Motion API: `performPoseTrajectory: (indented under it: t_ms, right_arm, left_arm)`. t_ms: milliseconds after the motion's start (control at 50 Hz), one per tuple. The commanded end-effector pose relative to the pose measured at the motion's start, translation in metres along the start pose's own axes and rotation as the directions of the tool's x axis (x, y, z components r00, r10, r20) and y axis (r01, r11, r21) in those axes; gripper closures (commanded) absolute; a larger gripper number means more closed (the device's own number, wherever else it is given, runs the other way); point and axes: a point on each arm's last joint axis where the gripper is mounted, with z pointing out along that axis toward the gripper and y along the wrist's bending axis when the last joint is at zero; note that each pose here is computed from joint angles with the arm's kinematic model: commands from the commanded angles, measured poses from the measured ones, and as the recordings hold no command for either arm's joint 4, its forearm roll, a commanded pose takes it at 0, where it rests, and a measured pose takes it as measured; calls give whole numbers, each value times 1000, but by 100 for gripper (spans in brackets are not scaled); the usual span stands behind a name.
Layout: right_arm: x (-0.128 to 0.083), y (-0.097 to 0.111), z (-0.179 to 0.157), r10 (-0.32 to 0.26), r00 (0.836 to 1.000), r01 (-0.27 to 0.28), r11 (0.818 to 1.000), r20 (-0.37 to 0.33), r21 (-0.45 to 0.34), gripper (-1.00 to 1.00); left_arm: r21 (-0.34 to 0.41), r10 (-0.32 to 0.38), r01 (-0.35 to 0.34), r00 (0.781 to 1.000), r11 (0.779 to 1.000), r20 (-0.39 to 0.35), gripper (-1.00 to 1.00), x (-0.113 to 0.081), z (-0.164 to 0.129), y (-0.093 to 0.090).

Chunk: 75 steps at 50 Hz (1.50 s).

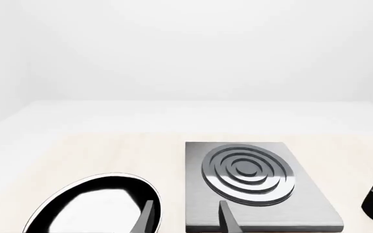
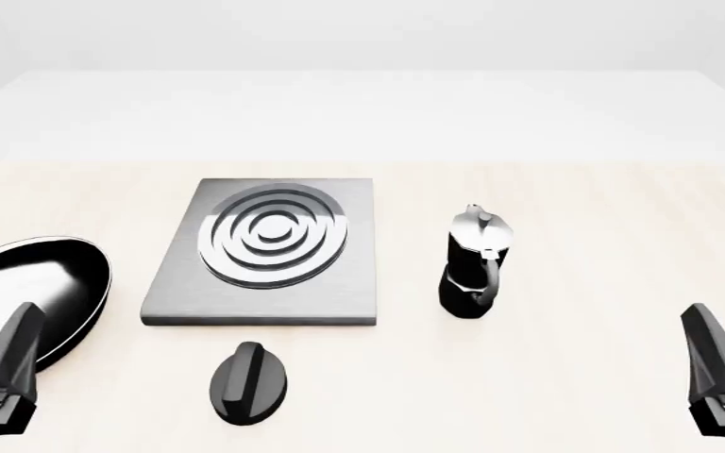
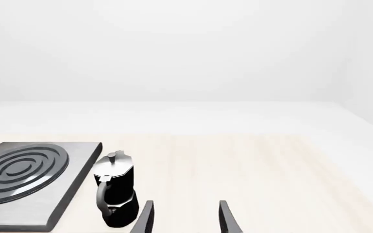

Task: Turn on the stove.

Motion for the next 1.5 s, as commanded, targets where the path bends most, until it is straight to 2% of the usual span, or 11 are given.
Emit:
performPoseTrajectory:
  t_ms: [20, 200, 240, 380, 520, 620, 720, 820, 960, 1260, 1500]
  right_arm:
    - [1, 0, 1, 5, 1000, -5, 1000, -14, 6, -100]
    - [0, -1, 0, -5, 1000, 5, 1000, -9, 9, -100]
    - [0, -1, 0, -9, 1000, 9, 1000, -6, 11, -100]
    - [0, -1, 0, -10, 1000, 10, 1000, -5, 13, -100]
    - [-1, -1, 0, -16, 1000, 16, 1000, 2, 14, -100]
    - [-1, -1, 0, -19, 1000, 19, 1000, 2, 14, -100]
    - [-1, -1, 0, -24, 1000, 24, 1000, 5, 15, -100]
    - [-1, -1, 0, -29, 1000, 29, 999, 7, 16, -100]
    - [0, -1, 0, -26, 1000, 26, 1000, 2, 13, -100]
    - [-1, -1, 0, -23, 1000, 23, 1000, 6, 13, -100]
    - [-1, -1, 0, -23, 1000, 23, 1000, 9, 13, -100]
  left_arm:
    - [1, 1, -1, 1000, 1000, -24, -100, 1, 3, 0]
    - [60, 46, -38, 987, 997, -152, -100, 3, 36, -5]
    - [52, 106, -98, 975, 994, -193, -100, 5, 46, -3]
    - [101, 137, -110, 934, 989, -331, -100, 12, 67, -8]
    - [133, 96, -45, 909, 990, -407, -100, 14, 74, -15]
    - [151, 66, 17, 846, 988, -529, -100, 21, 88, -24]
    - [210, 104, 10, 845, 978, -525, -100, 6, 84, -30]
    - [255, 111, 48, 810, 966, -576, -100, 5, 88, -42]
    - [282, 123, 61, 796, 958, -592, -100, -2, 89, -48]
    - [312, 131, 124, 720, 942, -681, -100, 6, 95, -67]
    - [346, 161, 137, 692, 928, -704, -100, 5, 98, -78]
